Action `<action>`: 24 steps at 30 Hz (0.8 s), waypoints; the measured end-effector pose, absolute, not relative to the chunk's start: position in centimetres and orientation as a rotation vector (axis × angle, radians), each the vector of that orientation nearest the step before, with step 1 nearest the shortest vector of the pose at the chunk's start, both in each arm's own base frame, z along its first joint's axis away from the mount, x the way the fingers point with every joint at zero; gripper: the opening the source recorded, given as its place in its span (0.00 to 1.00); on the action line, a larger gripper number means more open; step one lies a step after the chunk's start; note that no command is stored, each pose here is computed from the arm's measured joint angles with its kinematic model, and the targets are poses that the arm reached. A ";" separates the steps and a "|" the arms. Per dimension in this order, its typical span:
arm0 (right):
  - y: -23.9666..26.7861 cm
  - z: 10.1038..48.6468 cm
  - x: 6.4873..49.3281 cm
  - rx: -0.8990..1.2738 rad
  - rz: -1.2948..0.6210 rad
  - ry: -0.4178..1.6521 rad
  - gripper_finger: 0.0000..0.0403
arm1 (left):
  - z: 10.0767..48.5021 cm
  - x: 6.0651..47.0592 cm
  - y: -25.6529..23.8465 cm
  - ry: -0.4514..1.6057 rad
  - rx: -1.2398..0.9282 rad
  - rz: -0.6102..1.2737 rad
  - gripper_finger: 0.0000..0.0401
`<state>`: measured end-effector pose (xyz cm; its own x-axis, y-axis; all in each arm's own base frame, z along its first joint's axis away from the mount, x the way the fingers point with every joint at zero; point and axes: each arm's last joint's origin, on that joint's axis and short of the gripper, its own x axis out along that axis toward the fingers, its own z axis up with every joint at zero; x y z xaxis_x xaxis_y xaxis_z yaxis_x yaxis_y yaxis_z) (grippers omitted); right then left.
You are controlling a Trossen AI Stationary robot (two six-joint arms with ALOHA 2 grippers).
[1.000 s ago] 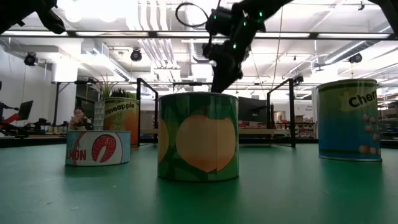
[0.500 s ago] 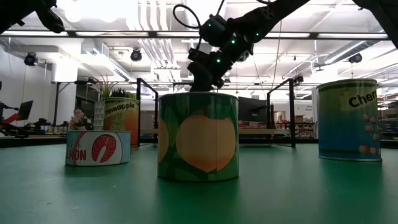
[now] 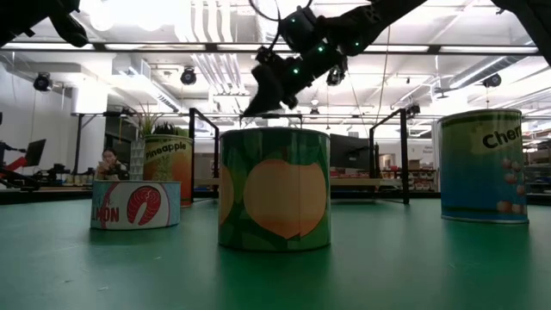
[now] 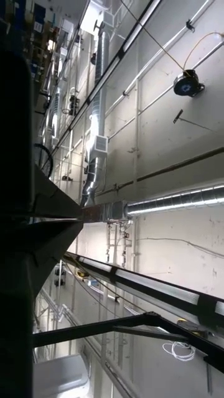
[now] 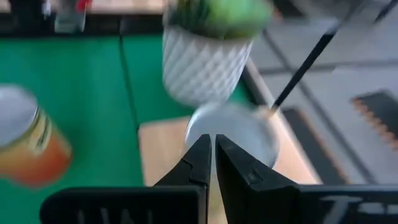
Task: Pick and place cans onto a shelf
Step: Put the canned pears on the shelf
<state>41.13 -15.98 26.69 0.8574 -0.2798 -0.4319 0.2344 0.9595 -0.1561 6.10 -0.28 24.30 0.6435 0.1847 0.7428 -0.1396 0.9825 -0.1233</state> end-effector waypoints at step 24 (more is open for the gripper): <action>-18.7 30.0 44.8 -0.111 -0.167 0.722 0.02 | 24.3 6.1 -0.3 -0.849 -0.009 0.208 0.00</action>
